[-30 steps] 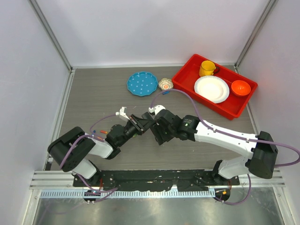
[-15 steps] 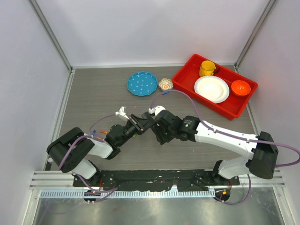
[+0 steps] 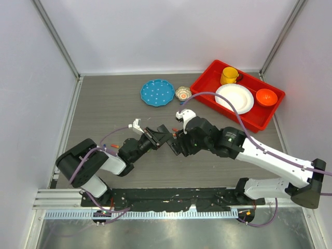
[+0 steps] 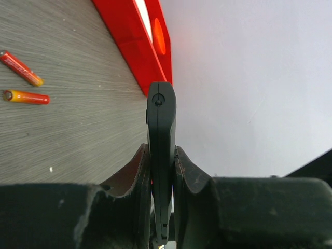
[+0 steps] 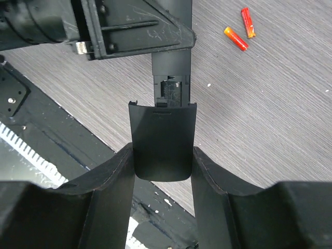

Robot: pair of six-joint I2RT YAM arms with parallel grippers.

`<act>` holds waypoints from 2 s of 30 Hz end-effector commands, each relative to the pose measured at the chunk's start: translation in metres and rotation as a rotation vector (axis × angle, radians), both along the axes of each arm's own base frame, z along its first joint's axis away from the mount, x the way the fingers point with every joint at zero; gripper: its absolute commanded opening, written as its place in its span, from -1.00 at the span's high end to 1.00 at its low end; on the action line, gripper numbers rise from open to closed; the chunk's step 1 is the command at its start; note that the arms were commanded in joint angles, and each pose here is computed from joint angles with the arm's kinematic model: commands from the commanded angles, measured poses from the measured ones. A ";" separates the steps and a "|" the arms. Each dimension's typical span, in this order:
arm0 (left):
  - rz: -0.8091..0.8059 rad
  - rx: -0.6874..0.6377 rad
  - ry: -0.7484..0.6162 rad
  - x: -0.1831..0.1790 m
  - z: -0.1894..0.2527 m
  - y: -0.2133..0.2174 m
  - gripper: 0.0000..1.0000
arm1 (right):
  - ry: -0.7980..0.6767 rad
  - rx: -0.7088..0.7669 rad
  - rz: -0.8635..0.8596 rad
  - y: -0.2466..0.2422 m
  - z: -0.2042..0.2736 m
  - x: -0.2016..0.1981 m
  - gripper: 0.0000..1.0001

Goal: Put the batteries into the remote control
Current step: Remove the battery cover from the remote control, then place the battery cover at the center of the board.

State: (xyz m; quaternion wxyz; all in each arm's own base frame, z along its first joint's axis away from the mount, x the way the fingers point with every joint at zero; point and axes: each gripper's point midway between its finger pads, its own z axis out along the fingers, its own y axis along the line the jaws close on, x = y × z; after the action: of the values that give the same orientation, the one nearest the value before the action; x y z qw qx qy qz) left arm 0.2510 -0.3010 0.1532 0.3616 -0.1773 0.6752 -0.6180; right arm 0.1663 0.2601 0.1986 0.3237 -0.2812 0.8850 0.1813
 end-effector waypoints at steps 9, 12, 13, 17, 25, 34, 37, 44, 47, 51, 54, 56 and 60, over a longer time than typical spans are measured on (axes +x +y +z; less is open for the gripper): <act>0.039 -0.166 -0.228 -0.005 0.076 0.029 1.00 | -0.001 -0.012 -0.377 -0.092 -0.035 0.066 0.10; 0.018 -0.123 -0.202 -0.005 0.079 0.040 1.00 | 0.016 -0.017 -0.479 -0.111 -0.050 0.085 0.11; 0.010 -0.082 -0.206 -0.005 0.076 0.040 1.00 | 0.006 -0.025 -0.505 -0.115 -0.050 0.091 0.11; -0.030 0.065 -0.198 -0.013 0.077 0.039 1.00 | 0.093 -0.063 -0.592 -0.128 -0.086 0.105 0.14; -0.114 0.056 -0.196 -0.031 0.096 0.049 1.00 | 0.197 -0.153 -0.684 -0.147 -0.147 0.119 0.17; -0.134 -0.007 -0.198 -0.040 0.092 0.061 1.00 | 0.254 -0.196 -0.707 -0.156 -0.168 0.123 0.15; -0.131 -0.009 -0.195 -0.041 0.089 0.061 1.00 | 0.281 -0.215 -0.699 -0.158 -0.174 0.121 0.14; -0.117 -0.011 -0.193 -0.040 0.087 0.063 1.00 | 0.325 -0.230 -0.696 -0.157 -0.186 0.115 -0.17; -0.106 -0.012 -0.196 -0.040 0.087 0.065 1.00 | 0.321 -0.222 -0.698 -0.156 -0.184 0.116 -0.29; -0.087 -0.012 -0.206 -0.040 0.088 0.068 1.00 | 0.316 -0.210 -0.702 -0.156 -0.178 0.115 -0.38; -0.077 -0.006 -0.206 -0.039 0.087 0.069 1.00 | 0.290 -0.168 -0.705 -0.152 -0.159 0.116 -0.43; -0.073 -0.001 -0.197 -0.038 0.085 0.070 1.00 | 0.223 -0.132 -0.686 -0.144 -0.133 0.119 -0.46; -0.047 0.002 -0.196 -0.035 0.085 0.073 1.00 | 0.066 -0.080 -0.603 -0.115 -0.080 0.118 -0.48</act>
State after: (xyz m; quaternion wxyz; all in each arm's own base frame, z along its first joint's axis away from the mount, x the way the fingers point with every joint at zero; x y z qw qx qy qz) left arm 0.2122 -0.2335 0.2297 0.3864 -0.0994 0.6547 -0.6420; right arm 0.2711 0.1116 0.0476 0.2209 0.0172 0.9751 0.0129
